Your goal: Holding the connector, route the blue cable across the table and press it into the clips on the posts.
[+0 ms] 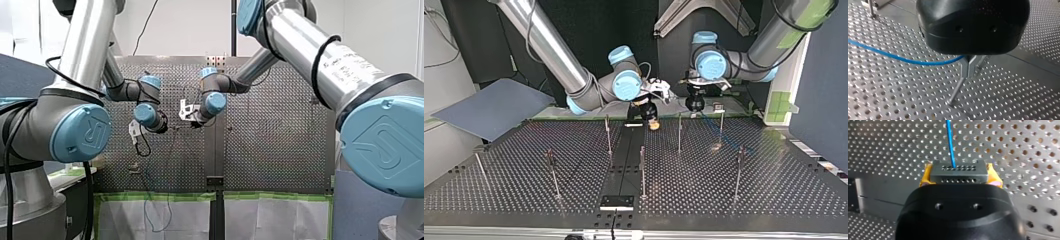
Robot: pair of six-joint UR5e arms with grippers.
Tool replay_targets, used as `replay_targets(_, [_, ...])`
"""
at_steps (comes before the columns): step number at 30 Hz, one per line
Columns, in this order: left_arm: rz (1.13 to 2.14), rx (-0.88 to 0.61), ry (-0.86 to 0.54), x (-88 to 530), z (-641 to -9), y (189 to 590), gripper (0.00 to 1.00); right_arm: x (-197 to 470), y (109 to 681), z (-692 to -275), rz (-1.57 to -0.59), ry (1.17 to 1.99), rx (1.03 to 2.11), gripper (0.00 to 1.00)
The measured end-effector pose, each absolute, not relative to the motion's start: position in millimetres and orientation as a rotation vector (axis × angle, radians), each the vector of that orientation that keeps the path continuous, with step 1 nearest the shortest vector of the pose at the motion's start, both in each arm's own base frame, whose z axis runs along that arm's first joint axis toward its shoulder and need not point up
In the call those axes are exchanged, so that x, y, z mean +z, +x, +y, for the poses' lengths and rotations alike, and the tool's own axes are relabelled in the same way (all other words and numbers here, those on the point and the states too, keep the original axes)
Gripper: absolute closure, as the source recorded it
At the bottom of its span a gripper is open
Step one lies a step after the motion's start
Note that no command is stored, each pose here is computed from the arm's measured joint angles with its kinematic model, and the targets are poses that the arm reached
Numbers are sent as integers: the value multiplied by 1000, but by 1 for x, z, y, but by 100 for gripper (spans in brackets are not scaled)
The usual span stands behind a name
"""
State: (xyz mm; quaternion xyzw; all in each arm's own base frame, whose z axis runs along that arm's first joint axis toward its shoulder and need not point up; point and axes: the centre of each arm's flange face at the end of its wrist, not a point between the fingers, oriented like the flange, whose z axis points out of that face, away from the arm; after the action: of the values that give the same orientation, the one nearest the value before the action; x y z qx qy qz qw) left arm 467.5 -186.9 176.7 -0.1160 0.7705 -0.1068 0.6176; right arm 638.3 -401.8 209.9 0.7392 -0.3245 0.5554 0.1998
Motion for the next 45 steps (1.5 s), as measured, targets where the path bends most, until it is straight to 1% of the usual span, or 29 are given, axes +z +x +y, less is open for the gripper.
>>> replay_targets(7, [1771,-241,-276,171,-184,470,99,196,639,-403,-913,2082,1536,100])
replay_targets(13, [1747,-267,-284,169,-183,475,99,194,636,-408,-923,2079,1532,100])
replay_targets(21, [1748,-295,-300,148,-181,484,99,193,631,-416,-933,2071,1526,100])
replay_targets(32, [1675,-342,-318,158,-170,512,99,193,626,-427,-926,2062,1539,100])
replay_targets(39, [1696,-368,-322,150,-167,533,99,196,623,-434,-916,2054,1545,100])
replay_targets(45, [1684,-364,-358,147,-150,558,99,197,618,-443,-921,2044,1544,100])
